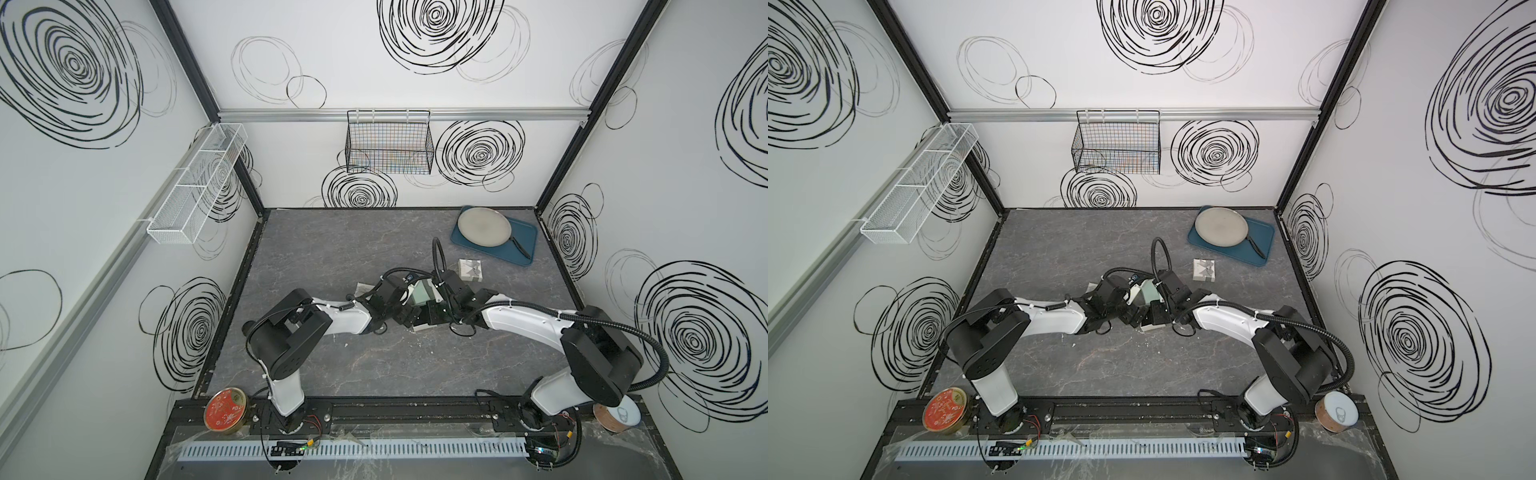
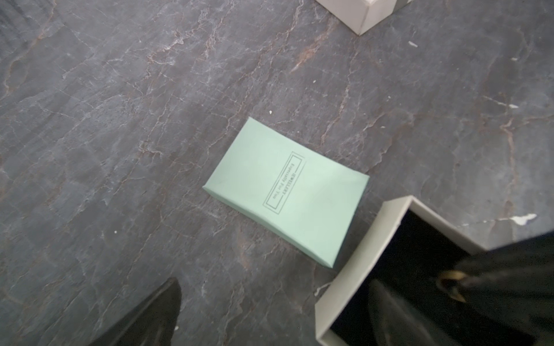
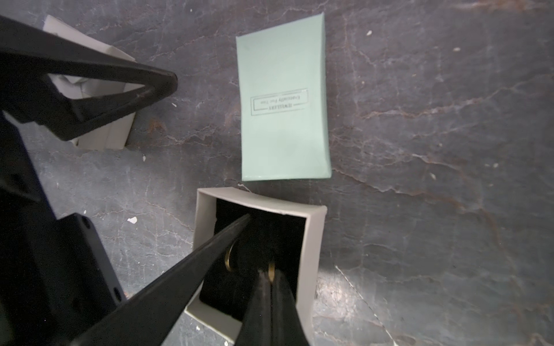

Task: Take the rings out of the lift-off lid box
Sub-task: Take out the ring from the jewelry box, then place the ring at the center of the board.

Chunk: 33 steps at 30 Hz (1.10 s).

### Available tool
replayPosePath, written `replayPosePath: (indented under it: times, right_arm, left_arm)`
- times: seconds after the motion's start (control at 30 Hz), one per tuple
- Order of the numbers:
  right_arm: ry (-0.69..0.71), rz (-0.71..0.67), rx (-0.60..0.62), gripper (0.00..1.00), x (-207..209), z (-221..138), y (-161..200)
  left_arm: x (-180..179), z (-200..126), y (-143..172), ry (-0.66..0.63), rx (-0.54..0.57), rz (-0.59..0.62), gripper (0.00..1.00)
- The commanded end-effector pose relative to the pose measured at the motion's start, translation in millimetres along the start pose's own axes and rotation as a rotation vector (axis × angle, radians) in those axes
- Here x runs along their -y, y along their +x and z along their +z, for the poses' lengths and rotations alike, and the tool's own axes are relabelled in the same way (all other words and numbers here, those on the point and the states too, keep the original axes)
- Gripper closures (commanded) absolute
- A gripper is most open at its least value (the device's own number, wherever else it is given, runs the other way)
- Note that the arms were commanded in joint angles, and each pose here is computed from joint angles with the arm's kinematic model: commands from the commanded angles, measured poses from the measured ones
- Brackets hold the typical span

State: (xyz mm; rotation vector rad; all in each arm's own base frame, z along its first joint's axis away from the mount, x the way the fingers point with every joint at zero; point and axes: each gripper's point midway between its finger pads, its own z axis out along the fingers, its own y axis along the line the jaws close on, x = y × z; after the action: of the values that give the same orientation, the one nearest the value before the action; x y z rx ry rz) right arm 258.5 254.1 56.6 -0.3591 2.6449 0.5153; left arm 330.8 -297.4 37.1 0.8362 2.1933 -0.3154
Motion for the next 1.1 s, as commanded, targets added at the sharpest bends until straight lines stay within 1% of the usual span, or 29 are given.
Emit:
replayPosePath:
  times: [0.0,0.3,0.43,0.6,0.73,0.9,1.07]
  right_arm:
    - [-0.041,0.026,0.044,1.00,-5,-8,-8]
    - [-0.081,0.037,0.068,1.00,-4,-20,-7]
    - [-0.142,0.029,0.062,1.00,-9,-32,5]
    - [-0.273,0.001,-0.006,1.00,-21,-48,42]
    - [-0.387,-0.059,-0.072,1.00,-42,-53,80]
    - [-0.450,-0.097,-0.184,1.00,-70,-41,121]
    - [-0.477,-0.118,-0.244,1.00,-90,-25,137]
  left_arm:
    - [3,3,-1,0.004,-0.002,0.017,0.00]
    - [2,1,-4,0.003,0.003,0.021,0.00]
    - [3,-5,-10,0.011,0.027,0.024,0.00]
    - [5,-22,-31,0.025,0.107,0.024,0.00]
    - [3,-36,-47,0.026,0.174,0.026,0.00]
    - [-2,-53,-57,0.013,0.227,0.020,0.00]
    - [-7,-64,-51,-0.005,0.232,0.013,0.00]
